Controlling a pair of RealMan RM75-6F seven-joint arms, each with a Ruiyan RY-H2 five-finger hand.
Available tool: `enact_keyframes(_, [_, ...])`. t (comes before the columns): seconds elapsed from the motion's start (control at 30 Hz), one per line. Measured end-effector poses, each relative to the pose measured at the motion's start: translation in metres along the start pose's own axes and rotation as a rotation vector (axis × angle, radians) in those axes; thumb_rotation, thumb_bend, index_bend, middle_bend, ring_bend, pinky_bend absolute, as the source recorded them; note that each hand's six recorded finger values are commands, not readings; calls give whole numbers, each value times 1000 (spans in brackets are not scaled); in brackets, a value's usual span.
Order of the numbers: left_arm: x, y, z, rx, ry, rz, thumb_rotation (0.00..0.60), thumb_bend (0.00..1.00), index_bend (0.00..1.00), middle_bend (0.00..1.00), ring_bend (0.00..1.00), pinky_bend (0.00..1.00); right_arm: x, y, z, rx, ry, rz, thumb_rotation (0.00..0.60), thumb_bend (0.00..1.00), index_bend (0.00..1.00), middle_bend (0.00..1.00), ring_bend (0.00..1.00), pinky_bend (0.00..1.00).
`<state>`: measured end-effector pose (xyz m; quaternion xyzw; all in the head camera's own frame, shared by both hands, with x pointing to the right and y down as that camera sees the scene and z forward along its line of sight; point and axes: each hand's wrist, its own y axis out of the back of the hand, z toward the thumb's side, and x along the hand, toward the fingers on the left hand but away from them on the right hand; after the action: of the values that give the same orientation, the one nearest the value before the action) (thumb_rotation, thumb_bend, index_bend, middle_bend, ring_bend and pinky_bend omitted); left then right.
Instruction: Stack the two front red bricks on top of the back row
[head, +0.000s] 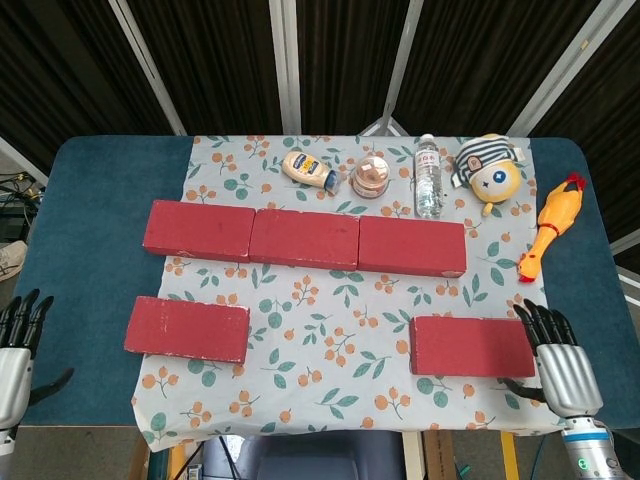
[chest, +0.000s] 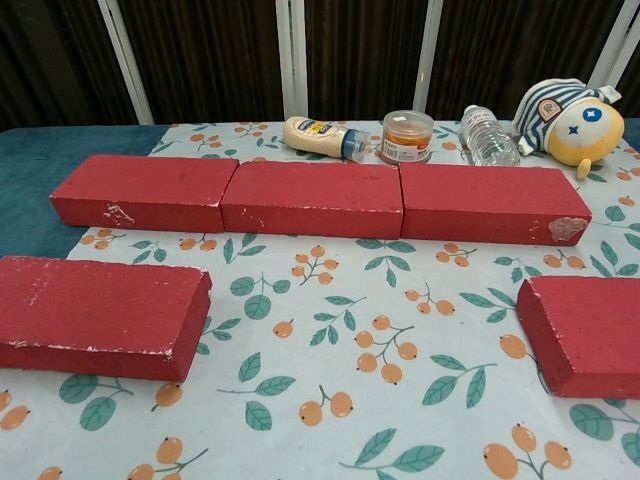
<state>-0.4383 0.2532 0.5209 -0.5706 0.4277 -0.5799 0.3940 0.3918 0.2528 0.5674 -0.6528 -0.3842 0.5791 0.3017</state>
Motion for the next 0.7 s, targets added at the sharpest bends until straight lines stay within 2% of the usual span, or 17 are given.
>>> enact_keyframes(0.4, [3,0,-6,-4,9,-13,600,0,10,0,0,123,-11,-21,19,119,1,159,600,110,0,0,0,0])
enact_keyframes(0.7, [3,0,-8,-4,10,-11,600,0,10,0,0,123,-30,-37,32,179,-16,239,600,110,0,0,0,0])
